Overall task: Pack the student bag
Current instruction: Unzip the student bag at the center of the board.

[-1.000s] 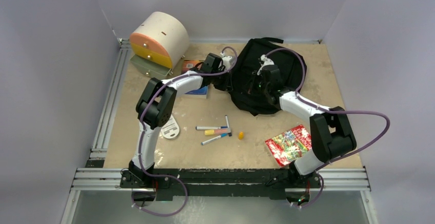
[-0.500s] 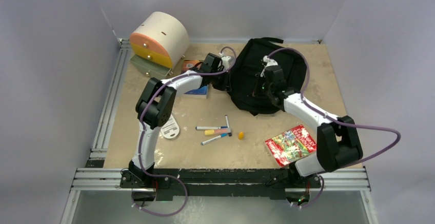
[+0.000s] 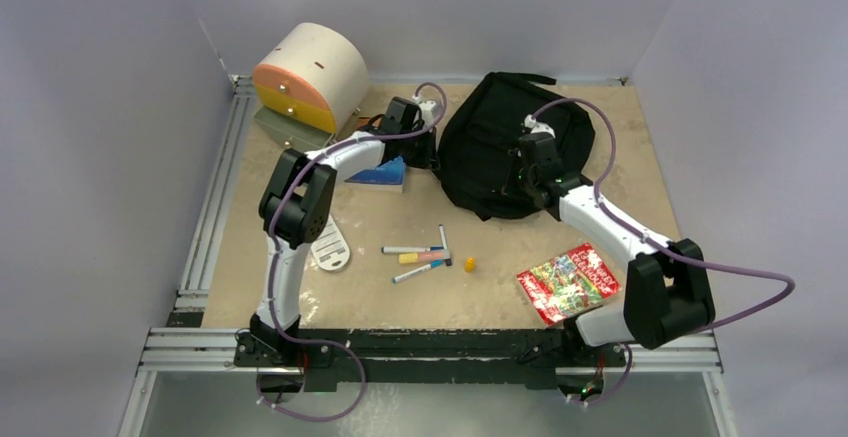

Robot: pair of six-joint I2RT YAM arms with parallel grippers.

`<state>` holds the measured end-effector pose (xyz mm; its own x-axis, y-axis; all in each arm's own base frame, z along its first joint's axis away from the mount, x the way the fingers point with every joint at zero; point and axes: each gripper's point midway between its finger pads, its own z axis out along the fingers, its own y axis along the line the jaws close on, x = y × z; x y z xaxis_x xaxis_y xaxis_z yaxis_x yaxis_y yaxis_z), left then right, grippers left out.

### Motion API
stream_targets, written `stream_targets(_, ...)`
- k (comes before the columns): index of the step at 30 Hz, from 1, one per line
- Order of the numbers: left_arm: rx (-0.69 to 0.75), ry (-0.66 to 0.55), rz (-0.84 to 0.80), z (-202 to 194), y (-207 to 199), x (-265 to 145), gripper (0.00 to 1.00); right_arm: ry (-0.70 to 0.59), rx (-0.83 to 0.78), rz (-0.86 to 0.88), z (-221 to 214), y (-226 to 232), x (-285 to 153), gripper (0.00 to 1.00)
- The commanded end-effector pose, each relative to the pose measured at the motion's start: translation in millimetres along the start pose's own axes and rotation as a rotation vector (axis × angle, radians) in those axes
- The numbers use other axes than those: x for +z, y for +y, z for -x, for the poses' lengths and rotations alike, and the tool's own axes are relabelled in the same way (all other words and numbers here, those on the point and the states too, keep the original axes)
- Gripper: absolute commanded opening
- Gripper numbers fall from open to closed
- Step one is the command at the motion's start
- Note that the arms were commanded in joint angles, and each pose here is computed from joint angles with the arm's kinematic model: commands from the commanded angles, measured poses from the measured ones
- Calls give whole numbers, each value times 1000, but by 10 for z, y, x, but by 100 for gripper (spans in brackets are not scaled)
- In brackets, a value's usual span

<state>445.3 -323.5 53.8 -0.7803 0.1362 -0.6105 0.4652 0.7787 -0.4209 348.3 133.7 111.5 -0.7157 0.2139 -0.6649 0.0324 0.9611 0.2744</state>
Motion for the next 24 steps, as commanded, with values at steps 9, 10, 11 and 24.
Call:
stream_targets(9, -28, -117, 161, 463, 482, -369, 0, -158, 123, -299, 335, -483, -187, 0)
stream_targets(10, -29, -120, 162, 471, 488, -376, 0, -167, 134, -325, 349, -523, -191, 0)
stream_targets(11, -29, -121, 163, 478, 493, -385, 0, -176, 143, -346, 365, -556, -198, 0)
stream_targets(24, 77, -284, 22, 980, -109, -1051, 38, -221, 161, 10, 562, 71, -220, 0)
